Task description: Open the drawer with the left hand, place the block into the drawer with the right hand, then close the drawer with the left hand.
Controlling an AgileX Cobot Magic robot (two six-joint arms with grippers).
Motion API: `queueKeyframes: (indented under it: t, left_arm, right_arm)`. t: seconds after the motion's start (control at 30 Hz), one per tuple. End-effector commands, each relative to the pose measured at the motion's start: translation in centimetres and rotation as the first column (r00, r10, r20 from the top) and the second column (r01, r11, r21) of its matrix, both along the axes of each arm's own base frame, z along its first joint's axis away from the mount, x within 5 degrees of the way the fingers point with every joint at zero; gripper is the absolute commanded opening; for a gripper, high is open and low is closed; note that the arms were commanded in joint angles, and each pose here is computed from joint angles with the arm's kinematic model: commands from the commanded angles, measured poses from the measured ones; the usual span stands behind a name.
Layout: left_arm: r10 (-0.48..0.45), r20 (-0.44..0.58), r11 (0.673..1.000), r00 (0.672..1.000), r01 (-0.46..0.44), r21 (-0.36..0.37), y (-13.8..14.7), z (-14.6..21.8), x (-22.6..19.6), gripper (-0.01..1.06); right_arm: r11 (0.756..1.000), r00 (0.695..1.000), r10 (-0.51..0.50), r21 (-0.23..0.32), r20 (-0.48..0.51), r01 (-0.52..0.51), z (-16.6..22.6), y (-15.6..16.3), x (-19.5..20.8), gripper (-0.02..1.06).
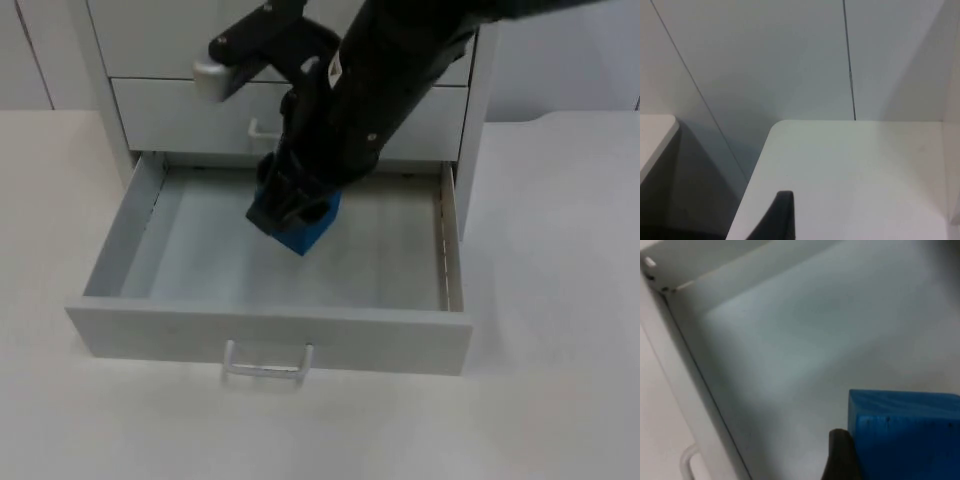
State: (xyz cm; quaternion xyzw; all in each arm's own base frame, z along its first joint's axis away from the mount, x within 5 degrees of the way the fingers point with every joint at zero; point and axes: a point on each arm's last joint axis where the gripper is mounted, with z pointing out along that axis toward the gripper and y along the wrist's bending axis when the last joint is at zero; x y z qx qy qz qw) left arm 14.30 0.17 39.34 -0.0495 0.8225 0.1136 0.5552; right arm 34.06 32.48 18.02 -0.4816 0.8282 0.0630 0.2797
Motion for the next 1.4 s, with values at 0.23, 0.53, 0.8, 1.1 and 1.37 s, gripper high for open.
queueKeyframes:
  t: [0.23,0.53,0.8,1.1,1.37]
  left_arm:
    - [-0.002,-0.002,1.000,1.000,0.002,-0.003,-0.1,-0.1,0.0,1.05]
    - [-0.006,-0.011,1.000,1.000,0.006,0.014,-0.1,-0.1,0.1,1.05]
    - [-0.005,-0.012,1.000,1.000,0.005,0.014,-0.1,-0.1,0.1,1.05]
    - [-0.005,-0.012,1.000,1.000,0.005,0.014,-0.1,-0.1,0.1,1.05]
    - [-0.007,-0.014,1.000,1.000,0.008,0.021,-0.1,-0.1,0.1,1.05]
  right_arm:
    - [1.000,1.000,-0.012,0.006,0.001,0.012,-2.9,0.6,0.7,0.00]
    - [0.999,0.998,-0.052,0.009,-0.020,0.053,-4.7,0.4,1.3,0.00]
    - [0.994,0.994,-0.106,0.017,-0.014,0.106,-4.7,-0.4,2.1,0.00]
    - [0.991,0.991,-0.133,0.013,-0.023,0.133,-4.7,-0.9,2.5,0.16]
    - [0.996,0.995,-0.093,-0.011,-0.036,0.093,-4.9,-0.9,2.2,0.98]
